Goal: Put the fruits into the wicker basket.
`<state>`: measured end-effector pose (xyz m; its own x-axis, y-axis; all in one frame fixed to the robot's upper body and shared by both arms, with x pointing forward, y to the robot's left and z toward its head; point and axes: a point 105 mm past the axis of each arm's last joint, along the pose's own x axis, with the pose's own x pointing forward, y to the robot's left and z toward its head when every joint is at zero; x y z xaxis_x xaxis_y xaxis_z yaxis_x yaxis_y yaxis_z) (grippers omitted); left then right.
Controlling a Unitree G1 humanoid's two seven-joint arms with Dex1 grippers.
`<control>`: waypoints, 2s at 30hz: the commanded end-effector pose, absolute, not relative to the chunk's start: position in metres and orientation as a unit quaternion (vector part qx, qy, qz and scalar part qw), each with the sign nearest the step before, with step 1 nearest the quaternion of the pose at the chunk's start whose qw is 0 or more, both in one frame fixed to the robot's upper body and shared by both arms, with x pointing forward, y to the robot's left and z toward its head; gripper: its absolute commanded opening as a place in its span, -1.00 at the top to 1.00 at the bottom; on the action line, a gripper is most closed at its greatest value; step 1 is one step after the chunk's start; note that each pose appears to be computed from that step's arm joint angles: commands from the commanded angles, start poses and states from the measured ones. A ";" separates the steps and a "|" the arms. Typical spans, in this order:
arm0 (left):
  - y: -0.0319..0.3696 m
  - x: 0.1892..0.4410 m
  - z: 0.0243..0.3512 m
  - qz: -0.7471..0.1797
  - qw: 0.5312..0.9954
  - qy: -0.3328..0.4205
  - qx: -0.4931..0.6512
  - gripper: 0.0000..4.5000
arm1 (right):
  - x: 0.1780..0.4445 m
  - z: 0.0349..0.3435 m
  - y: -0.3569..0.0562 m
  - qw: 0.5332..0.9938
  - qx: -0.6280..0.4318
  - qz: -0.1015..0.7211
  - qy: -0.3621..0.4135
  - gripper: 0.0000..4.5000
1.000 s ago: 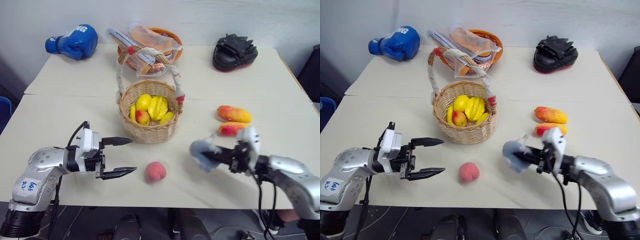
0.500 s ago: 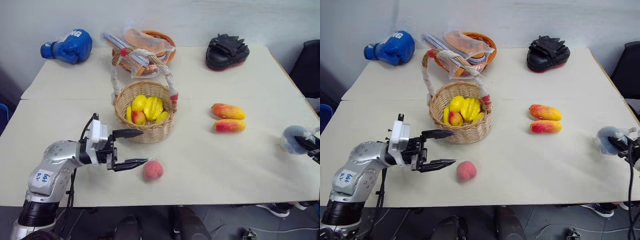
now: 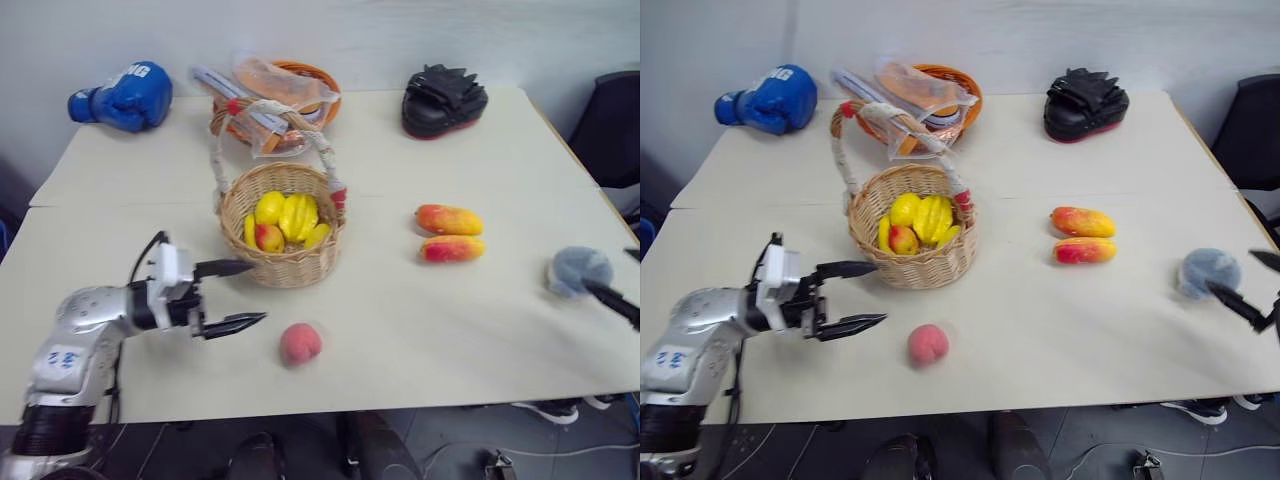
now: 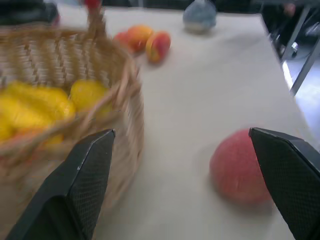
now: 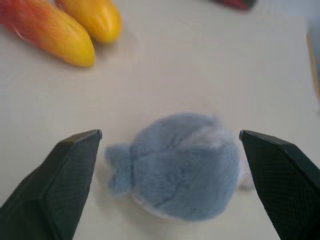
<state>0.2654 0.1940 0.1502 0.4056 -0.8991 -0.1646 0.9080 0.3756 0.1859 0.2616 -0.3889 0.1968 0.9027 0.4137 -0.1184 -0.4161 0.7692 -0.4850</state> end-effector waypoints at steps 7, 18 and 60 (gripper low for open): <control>0.290 0.254 0.136 -0.420 0.889 0.078 0.166 -1.00 | 0.265 0.204 -0.253 0.898 -0.201 0.363 -0.148 -0.97; 0.305 0.205 0.138 -0.466 0.850 0.149 0.198 -1.00 | 0.207 0.145 -0.161 0.779 -0.153 0.598 -0.112 -0.97; 0.128 0.312 0.251 -0.512 0.837 -0.170 0.095 0.02 | 0.240 0.233 -0.165 0.878 -0.077 0.401 -0.251 -1.00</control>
